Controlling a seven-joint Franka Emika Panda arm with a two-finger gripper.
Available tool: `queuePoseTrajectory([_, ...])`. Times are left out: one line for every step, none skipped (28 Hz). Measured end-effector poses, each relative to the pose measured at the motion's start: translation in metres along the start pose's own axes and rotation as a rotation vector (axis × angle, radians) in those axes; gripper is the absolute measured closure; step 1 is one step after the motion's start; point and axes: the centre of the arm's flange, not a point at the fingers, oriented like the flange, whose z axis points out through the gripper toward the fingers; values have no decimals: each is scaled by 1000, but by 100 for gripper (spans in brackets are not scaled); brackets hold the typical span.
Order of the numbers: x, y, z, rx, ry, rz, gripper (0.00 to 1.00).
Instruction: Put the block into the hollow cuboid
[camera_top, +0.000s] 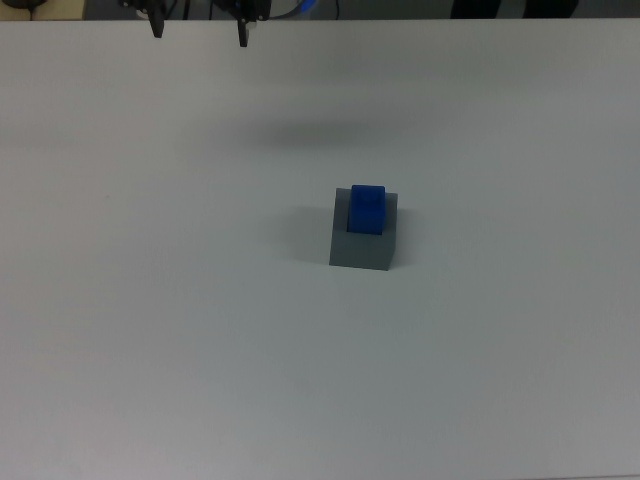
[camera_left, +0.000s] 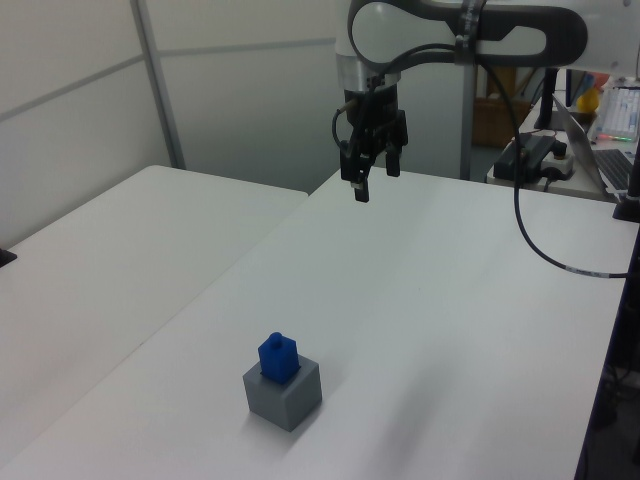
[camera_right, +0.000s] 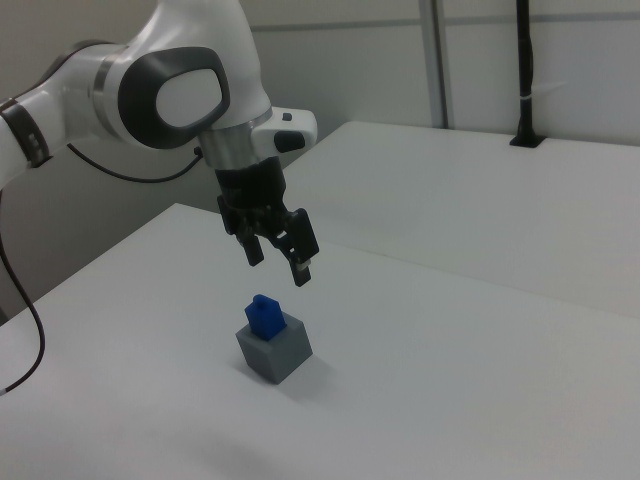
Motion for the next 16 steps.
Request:
queuePoseTrajectory([0,0,0,0,1,0,0])
queuePoseTrajectory([0,0,-1,0,1,0,0])
queuePoseTrajectory([0,0,-1,0,2,0,0])
queuePoseTrajectory([0,0,-1,0,2,0,0])
queuePoseTrajectory([0,0,-1,0,2,0,0])
queuePoseTrajectory([0,0,-1,0,2,0,0])
queuePoseTrajectory([0,0,-1,0,2,0,0])
queuePoseTrajectory([0,0,-1,0,2,0,0])
queuePoseTrajectory([0,0,-1,0,2,0,0])
queuePoseTrajectory([0,0,-1,0,2,0,0])
queuePoseTrajectory([0,0,-1,0,3,0,0])
queuePoseTrajectory([0,0,-1,0,3,-1,0])
queuePoseTrajectory([0,0,-1,0,3,-1,0])
queuePoseTrajectory([0,0,-2,0,3,-1,0])
queuePoseTrajectory([0,-1,-2,0,3,-2,0])
queuePoseTrajectory([0,-1,-2,0,3,-2,0])
